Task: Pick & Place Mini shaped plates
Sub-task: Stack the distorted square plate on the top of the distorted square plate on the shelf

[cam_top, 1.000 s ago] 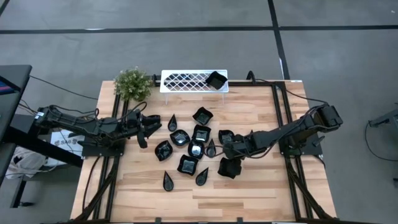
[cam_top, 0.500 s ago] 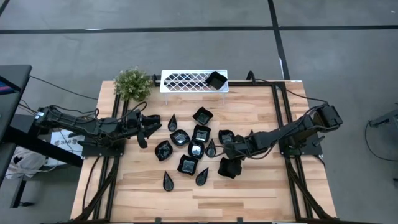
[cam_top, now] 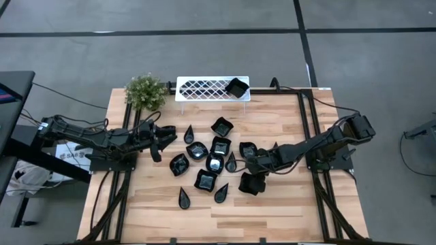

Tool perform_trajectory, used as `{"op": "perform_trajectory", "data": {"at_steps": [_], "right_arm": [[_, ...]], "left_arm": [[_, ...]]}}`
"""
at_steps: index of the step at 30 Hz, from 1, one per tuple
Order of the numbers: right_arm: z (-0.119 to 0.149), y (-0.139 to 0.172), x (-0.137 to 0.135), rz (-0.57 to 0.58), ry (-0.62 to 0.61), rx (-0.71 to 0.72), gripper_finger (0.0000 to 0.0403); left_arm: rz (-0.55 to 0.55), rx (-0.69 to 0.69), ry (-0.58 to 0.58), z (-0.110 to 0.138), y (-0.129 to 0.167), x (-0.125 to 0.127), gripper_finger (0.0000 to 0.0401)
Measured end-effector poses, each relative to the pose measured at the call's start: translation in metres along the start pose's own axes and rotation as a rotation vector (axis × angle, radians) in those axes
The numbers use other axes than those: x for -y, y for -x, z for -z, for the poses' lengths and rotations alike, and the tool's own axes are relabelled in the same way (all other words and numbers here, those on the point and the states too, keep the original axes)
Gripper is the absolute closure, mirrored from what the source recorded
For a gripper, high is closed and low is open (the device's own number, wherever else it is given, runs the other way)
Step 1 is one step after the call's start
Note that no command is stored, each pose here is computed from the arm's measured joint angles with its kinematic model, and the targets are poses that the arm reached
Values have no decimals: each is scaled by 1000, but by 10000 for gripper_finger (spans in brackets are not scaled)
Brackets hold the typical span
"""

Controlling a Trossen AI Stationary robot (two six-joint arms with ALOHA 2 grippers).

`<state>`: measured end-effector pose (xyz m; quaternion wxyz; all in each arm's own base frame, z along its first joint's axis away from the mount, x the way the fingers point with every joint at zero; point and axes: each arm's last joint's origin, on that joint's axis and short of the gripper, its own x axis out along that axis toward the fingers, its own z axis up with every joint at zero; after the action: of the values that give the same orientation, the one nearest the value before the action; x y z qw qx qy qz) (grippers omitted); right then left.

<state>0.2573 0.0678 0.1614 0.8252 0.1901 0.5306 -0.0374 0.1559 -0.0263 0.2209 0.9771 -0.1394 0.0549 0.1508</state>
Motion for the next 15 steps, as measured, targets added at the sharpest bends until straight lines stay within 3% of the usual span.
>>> {"op": "perform_trajectory", "data": {"at_steps": [7, 15], "right_arm": [[0, 0, 0, -3, 0, -1, 389], [-1, 0, -1, -38, -3, -13, 400]], "left_arm": [[0, 0, 0, 0, 0, 0, 246], [0, 0, 0, 0, 0, 0, 246]]}}
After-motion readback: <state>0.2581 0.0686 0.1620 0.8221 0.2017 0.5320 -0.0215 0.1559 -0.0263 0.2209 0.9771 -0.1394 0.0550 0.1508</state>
